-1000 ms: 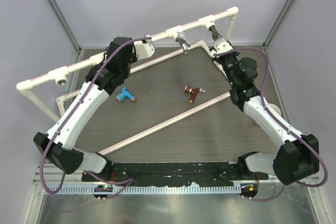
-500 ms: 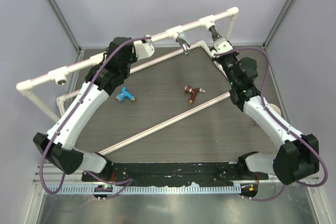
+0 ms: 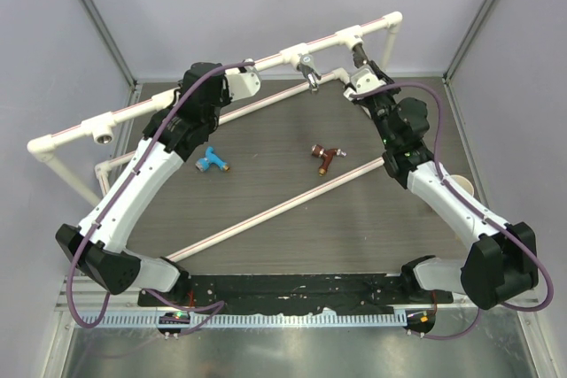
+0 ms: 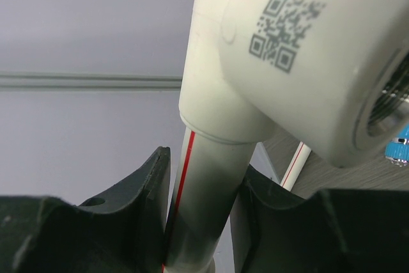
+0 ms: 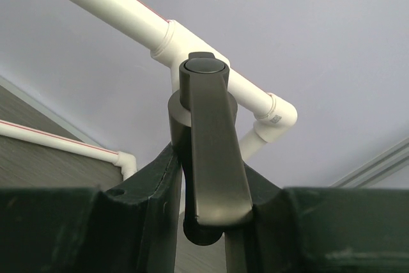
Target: Install the water faucets
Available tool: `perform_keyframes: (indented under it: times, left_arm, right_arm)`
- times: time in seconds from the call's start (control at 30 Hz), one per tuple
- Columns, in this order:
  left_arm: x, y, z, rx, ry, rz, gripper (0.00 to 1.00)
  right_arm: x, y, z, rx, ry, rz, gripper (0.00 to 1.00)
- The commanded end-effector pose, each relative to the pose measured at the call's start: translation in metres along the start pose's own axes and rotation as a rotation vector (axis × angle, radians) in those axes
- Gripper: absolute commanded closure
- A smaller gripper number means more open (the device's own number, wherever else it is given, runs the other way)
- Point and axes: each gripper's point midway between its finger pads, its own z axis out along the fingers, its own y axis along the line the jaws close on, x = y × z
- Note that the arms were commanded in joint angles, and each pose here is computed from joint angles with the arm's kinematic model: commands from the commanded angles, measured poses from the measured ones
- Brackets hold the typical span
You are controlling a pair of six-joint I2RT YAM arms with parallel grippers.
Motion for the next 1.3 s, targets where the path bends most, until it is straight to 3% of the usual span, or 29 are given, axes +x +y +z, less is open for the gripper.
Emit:
perform_keyframes:
  times: [0.0, 0.23, 0.57, 0.93, 1.27]
  left_arm:
    - [-0.011, -0.001, -0.008, -0.008, -0.071, -0.224, 1.00]
    - [-0.014, -0.002, -0.010, 0.001, -0.083, -0.222, 1.00]
    - [-0.017, -0.002, -0.015, 0.002, -0.101, -0.224, 1.00]
    - [-0.018, -0.003, -0.017, 0.008, -0.109, -0.224, 1.00]
    - [-0.019, -0.003, -0.018, 0.009, -0.113, -0.222, 1.00]
  right_arm:
    - [-0.025, -0.027, 0.004, 0.074, -0.049, -0.082, 0.99]
    - [-0.025, -0.019, 0.007, 0.045, -0.047, -0.092, 0.99]
    - [-0.034, -0.004, 0.013, 0.034, -0.069, 0.054, 0.99]
    - [-0.041, -0.007, 0.017, 0.071, -0.067, 0.315, 0.99]
    - [-0.035, -0.009, 0.020, 0.139, -0.046, 0.657, 0.99]
